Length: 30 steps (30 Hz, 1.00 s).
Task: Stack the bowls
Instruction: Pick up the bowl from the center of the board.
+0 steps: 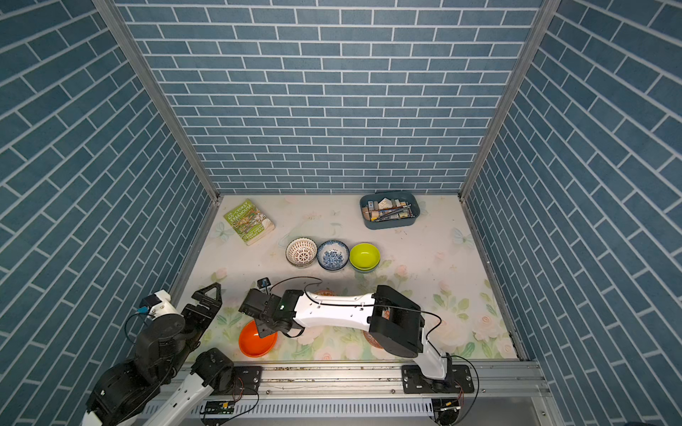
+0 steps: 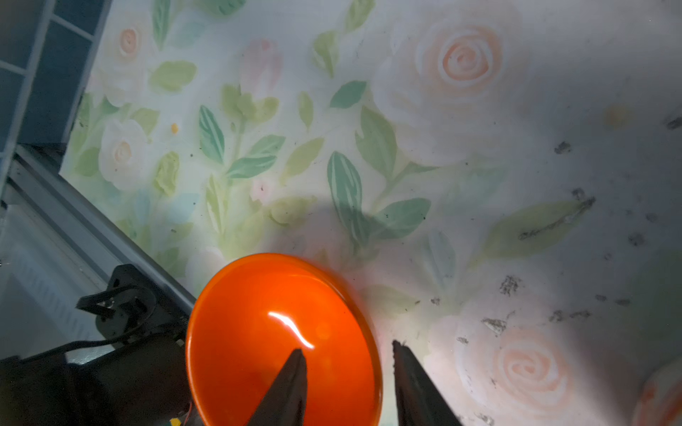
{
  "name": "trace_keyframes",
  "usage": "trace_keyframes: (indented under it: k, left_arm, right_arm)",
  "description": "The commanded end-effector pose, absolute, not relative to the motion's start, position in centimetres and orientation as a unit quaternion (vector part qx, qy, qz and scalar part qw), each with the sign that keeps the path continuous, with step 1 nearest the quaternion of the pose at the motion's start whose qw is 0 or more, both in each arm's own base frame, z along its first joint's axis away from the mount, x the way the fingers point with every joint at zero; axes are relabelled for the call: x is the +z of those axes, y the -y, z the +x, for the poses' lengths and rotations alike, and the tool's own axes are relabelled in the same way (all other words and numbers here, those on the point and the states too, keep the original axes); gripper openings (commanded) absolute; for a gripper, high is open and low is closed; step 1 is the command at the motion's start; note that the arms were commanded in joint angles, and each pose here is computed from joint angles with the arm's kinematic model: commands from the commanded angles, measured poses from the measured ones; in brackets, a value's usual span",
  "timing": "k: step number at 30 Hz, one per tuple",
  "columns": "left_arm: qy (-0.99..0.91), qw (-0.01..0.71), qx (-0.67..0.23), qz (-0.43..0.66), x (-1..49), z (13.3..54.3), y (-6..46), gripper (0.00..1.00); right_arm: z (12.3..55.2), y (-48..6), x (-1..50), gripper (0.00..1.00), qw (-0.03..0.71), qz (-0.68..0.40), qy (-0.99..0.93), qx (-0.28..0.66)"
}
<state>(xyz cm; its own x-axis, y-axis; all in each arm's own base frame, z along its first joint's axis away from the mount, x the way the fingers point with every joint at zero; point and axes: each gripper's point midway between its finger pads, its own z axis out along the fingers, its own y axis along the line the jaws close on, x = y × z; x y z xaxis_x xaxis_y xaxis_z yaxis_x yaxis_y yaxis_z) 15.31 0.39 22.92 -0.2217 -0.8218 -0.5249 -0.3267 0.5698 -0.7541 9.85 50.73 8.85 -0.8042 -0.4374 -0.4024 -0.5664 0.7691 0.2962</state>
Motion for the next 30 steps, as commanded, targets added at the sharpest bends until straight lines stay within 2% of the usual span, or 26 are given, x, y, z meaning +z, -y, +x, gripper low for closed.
trace_keyframes:
  k: [1,7,11,16,17,20,30]
  left_arm:
    - [-0.746,0.486,-0.233,-0.392,22.1,14.9,-1.0,1.00]
    - [-0.747,0.488,-0.234,-0.387,22.2,15.1,-0.8,1.00]
    - [-0.749,0.487,-0.234,-0.383,22.2,15.3,-0.6,1.00]
    - [-0.754,0.484,-0.232,-0.379,22.1,15.6,-0.3,1.00]
    - [-0.755,0.483,-0.233,-0.378,22.1,15.7,-0.1,1.00]
    - [-0.763,0.482,-0.227,-0.366,22.0,16.0,0.2,1.00]
    - [-0.774,0.484,-0.252,-0.321,22.3,17.5,2.6,1.00]
  right_arm:
    - [9.7,-50.2,7.7,0.42,0.146,-0.260,-0.939,0.174]
    - [9.2,-50.1,6.3,0.40,0.135,-0.265,-0.942,0.153]
    - [9.3,-49.8,5.9,0.35,0.134,-0.265,-0.944,0.146]
    - [9.3,-49.4,5.7,0.15,0.134,-0.264,-0.945,0.137]
    - [9.4,-49.2,5.7,0.09,0.135,-0.264,-0.945,0.135]
    - [9.7,-48.9,6.2,0.00,0.143,-0.262,-0.945,0.133]
    - [11.7,-45.4,10.8,0.00,0.189,-0.236,-0.943,0.138]
